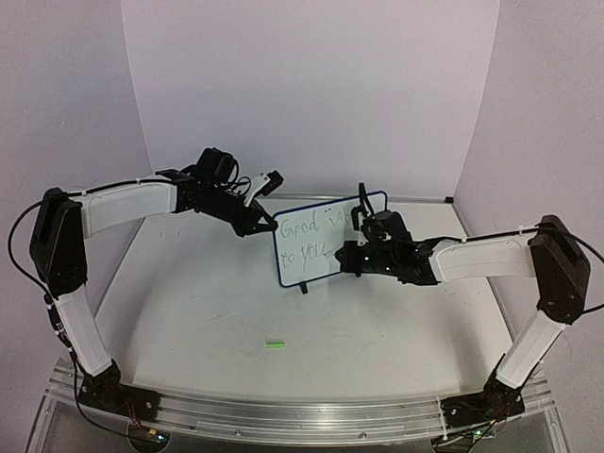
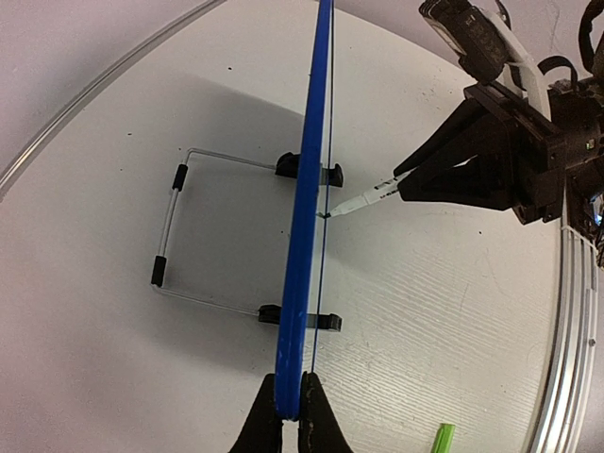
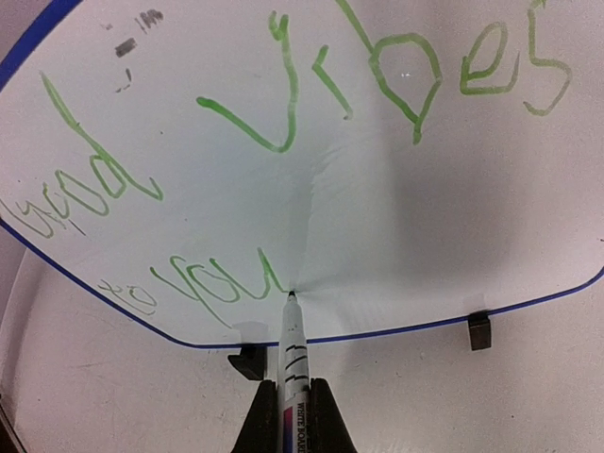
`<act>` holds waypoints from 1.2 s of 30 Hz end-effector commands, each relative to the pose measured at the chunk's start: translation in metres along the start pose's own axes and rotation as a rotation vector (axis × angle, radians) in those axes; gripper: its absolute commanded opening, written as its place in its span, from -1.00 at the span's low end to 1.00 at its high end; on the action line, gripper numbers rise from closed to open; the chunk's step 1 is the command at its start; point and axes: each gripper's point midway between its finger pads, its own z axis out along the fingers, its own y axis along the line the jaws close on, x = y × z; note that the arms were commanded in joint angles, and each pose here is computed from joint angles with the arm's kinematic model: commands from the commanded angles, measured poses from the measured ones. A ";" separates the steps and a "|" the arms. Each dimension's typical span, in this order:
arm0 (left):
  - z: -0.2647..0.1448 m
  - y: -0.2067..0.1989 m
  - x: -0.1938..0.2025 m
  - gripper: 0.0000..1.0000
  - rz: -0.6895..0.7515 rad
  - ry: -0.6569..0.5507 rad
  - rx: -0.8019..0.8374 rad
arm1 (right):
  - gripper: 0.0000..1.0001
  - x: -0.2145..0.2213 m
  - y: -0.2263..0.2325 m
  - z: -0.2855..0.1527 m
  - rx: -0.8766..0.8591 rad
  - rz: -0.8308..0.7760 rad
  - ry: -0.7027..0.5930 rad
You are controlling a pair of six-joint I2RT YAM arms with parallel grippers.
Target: Write a sentence on the whiteboard
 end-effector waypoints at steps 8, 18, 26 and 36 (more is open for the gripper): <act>-0.011 0.011 0.004 -1.00 0.053 0.026 -0.083 | -1.00 -0.031 -0.001 -0.021 0.020 0.016 -0.103; -0.010 0.011 0.006 -1.00 0.050 0.028 -0.082 | -1.00 -0.012 -0.012 -0.018 0.042 0.030 -0.066; -0.010 0.011 0.007 -1.00 0.050 0.031 -0.083 | -1.00 -0.010 -0.017 -0.008 0.074 0.020 -0.063; -0.010 0.011 0.006 -1.00 0.051 0.030 -0.084 | -1.00 -0.016 -0.012 -0.003 0.062 0.019 -0.078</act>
